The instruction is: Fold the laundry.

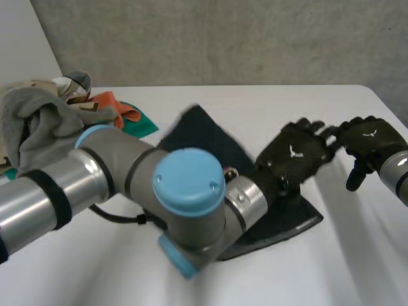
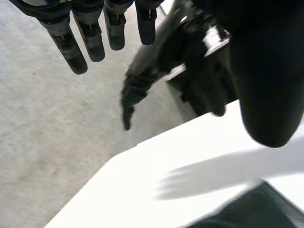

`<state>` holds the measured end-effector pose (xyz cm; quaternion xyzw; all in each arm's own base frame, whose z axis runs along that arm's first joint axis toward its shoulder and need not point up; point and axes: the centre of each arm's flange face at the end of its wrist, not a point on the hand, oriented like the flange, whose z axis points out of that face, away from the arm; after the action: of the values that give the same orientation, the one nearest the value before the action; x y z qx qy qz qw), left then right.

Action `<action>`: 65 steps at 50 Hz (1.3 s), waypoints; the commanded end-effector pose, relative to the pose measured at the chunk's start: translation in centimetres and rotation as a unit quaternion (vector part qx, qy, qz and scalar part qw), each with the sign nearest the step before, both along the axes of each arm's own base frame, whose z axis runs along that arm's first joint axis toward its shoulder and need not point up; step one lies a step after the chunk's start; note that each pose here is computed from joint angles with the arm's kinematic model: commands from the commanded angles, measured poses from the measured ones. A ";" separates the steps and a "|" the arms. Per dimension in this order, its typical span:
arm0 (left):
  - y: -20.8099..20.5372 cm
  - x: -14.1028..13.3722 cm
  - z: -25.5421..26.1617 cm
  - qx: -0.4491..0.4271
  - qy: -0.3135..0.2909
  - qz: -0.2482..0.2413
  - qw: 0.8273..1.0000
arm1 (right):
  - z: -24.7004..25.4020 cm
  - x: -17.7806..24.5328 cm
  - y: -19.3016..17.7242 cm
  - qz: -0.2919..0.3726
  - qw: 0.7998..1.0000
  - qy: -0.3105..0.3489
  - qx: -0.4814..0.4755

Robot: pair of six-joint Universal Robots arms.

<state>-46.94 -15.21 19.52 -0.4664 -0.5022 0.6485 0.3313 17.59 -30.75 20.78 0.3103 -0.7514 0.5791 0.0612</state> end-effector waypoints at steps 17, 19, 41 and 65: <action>-14.4 17.0 5.0 0.050 -0.056 0.282 0.957 | -1.1 4.5 6.6 0.087 0.994 -0.008 0.062; -15.7 18.5 3.1 0.075 -0.093 0.289 0.950 | -2.0 5.1 6.9 0.094 0.994 -0.009 0.054; -14.0 18.5 -6.4 0.160 -0.263 0.188 0.933 | -8.0 8.0 5.1 0.067 0.997 0.003 0.034; -5.9 12.6 3.3 0.022 -0.069 0.268 0.961 | -0.1 13.6 -12.6 0.065 0.957 -0.104 -0.262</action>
<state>-31.86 -23.51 23.62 -0.3418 -0.6741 0.6459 0.1075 29.81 -40.51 21.06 0.2870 -0.5832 0.7592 0.0342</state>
